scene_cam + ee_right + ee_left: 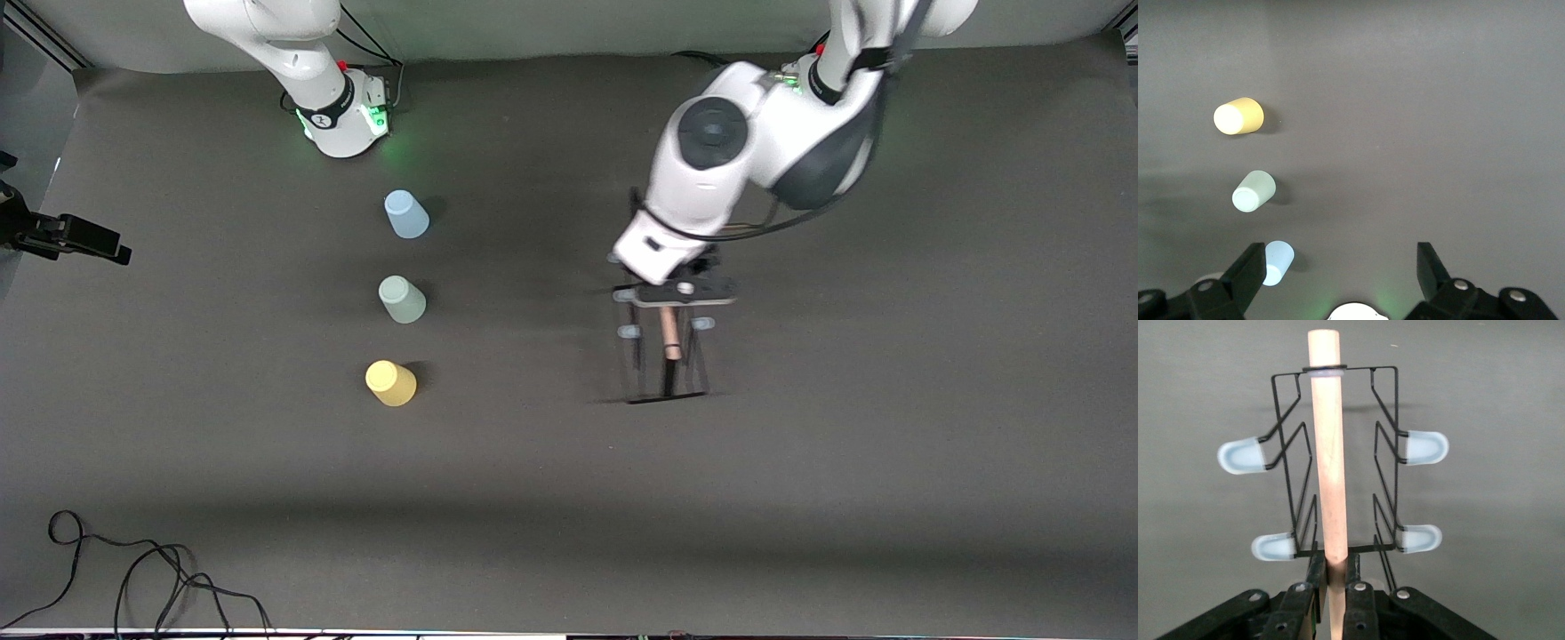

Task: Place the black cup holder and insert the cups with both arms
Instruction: 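Carry the holder with the left gripper toward the cups, then set the holder down with the left gripper while the right gripper reaches in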

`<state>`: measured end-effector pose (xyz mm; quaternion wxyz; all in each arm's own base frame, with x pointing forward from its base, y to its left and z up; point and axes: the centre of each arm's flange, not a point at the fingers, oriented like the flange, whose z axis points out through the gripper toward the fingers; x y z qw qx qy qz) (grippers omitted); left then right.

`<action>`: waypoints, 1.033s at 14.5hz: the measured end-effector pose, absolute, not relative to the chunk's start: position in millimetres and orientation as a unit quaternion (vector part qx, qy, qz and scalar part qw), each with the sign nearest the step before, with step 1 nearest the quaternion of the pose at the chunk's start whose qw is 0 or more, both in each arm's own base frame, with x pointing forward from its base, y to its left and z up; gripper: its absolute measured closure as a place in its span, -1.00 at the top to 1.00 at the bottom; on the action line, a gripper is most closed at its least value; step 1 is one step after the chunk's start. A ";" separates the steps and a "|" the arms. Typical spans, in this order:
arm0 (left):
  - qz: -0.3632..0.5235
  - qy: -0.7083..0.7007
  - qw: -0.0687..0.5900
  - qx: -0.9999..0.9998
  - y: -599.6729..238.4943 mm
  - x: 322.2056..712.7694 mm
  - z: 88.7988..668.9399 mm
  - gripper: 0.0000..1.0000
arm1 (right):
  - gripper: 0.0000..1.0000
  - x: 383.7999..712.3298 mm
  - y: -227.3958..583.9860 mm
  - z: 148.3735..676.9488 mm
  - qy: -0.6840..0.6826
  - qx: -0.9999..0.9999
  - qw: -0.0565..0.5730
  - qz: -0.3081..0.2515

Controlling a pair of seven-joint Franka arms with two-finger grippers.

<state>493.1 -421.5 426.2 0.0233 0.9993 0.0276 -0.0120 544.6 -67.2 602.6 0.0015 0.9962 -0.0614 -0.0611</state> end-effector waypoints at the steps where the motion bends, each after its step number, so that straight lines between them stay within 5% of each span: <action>1: -0.015 0.030 0.031 0.999 -438.9 492.9 422.6 -0.70 | 1.00 544.2 -70.0 602.7 -0.062 0.996 0.001 -0.061; 15: -0.084 0.008 0.093 0.992 -551.4 481.6 356.6 -0.70 | 1.00 542.3 3.6 596.4 -0.123 0.989 -0.043 -0.076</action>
